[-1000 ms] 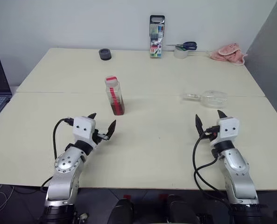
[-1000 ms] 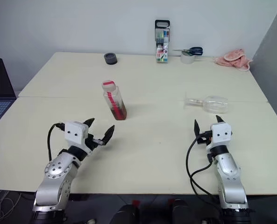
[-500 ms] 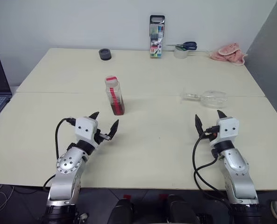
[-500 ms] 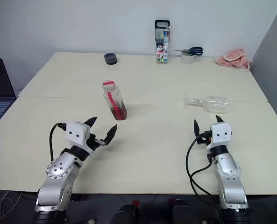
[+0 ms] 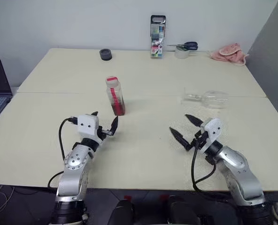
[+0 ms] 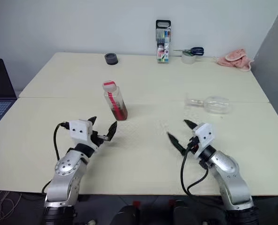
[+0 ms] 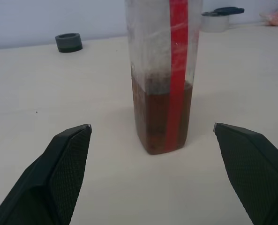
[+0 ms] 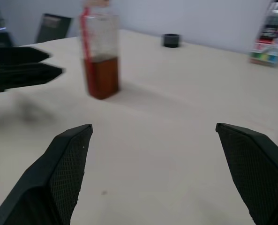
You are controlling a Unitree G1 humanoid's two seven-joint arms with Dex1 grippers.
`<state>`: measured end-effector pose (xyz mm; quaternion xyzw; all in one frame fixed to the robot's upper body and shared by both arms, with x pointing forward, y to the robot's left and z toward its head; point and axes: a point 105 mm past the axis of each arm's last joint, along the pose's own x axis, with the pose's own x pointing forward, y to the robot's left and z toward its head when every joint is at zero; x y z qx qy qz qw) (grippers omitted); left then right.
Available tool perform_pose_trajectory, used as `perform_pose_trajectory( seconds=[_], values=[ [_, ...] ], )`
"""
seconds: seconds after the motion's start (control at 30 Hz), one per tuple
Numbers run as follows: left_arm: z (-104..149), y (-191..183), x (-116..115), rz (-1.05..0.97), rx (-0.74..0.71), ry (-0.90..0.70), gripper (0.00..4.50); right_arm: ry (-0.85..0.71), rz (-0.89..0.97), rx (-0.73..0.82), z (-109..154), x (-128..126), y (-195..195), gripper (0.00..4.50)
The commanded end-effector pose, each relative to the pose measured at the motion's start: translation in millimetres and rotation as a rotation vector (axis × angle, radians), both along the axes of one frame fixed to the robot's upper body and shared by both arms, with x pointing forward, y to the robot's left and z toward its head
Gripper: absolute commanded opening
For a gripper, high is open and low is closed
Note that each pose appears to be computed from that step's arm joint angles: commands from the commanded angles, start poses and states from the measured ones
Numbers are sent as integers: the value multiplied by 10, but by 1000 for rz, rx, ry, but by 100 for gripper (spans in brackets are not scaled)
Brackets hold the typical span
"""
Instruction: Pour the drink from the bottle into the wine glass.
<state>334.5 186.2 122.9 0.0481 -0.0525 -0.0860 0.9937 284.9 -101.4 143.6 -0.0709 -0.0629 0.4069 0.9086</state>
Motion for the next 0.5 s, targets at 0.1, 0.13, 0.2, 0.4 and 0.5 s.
perform_pose_trajectory(
  seconds=[0.1,0.13,0.2,0.4,0.5],
  values=[
    [208,-64,151,53,-15,-37,446,7,177,-27,177,-146,167,450],
    [225,-72,173,58,-22,-36,446,8,184,-33,185,-151,167,450],
    [241,-99,218,64,-18,-32,446,8,188,-36,206,-140,159,450],
    [226,-247,282,21,-3,-9,446,-2,194,-40,251,-123,165,450],
    [220,-277,300,14,2,-2,446,-7,197,-42,264,-127,174,450]
  ],
)
